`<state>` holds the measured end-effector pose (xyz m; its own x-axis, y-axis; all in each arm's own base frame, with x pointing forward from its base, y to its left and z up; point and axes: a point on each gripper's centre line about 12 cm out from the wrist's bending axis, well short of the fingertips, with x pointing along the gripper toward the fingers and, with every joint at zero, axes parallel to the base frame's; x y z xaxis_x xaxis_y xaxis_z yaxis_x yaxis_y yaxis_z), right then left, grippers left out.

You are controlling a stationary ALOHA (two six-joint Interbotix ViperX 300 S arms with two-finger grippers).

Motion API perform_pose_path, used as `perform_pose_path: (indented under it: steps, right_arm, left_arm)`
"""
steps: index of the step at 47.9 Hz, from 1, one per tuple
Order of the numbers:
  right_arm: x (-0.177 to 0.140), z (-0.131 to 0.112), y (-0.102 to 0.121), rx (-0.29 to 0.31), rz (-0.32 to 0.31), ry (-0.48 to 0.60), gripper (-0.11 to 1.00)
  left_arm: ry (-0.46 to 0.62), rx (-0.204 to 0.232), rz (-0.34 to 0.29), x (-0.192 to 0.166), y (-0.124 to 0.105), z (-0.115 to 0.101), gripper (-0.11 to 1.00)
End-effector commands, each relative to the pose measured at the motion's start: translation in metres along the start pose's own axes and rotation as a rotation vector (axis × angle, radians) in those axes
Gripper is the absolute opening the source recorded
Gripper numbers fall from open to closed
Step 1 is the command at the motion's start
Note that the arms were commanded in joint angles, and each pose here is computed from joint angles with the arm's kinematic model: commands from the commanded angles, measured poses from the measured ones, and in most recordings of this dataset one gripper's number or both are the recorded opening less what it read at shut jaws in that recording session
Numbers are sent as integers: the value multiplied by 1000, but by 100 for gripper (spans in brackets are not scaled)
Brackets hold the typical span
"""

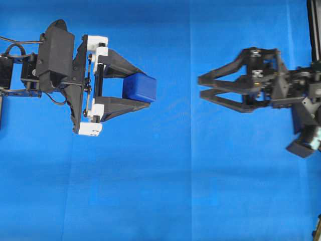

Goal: Handover the blue block to the right arm after grasping it with the left arm, then place it in the designated position.
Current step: 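Close the right gripper on the cube above the left gripper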

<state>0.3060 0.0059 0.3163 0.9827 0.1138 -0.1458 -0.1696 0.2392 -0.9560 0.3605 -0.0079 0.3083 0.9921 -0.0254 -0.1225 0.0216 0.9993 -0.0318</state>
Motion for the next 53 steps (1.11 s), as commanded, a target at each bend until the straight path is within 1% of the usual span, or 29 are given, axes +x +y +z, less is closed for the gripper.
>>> perform_pose_path:
  steps: [1, 7, 19, 25, 32, 48, 53]
  right_arm:
    - [13, 5, -17, 4, -33, -27, 95]
    - [33, 3, -23, 4, -30, -31, 95]
    - [74, -5, -28, 8, -8, -20, 95]
    - [86, -6, -32, 8, -11, -21, 95]
    - [94, -7, -34, 6, -12, -20, 95]
    - [94, -7, -33, 8, -10, -17, 94]
    - [94, -8, -33, 9, -7, -10, 92]
  left_arm:
    - [-45, -3, 0, -3, 0, 14, 45]
    - [-43, -3, -1, -3, 0, 14, 45]
    - [-43, -3, -1, -3, 0, 14, 45]
    - [-43, -4, -1, -3, 0, 14, 45]
    - [-43, -5, 0, -3, 0, 14, 45]
    - [-43, -5, 0, -3, 0, 14, 45]
    - [-43, -4, -1, -3, 0, 14, 45]
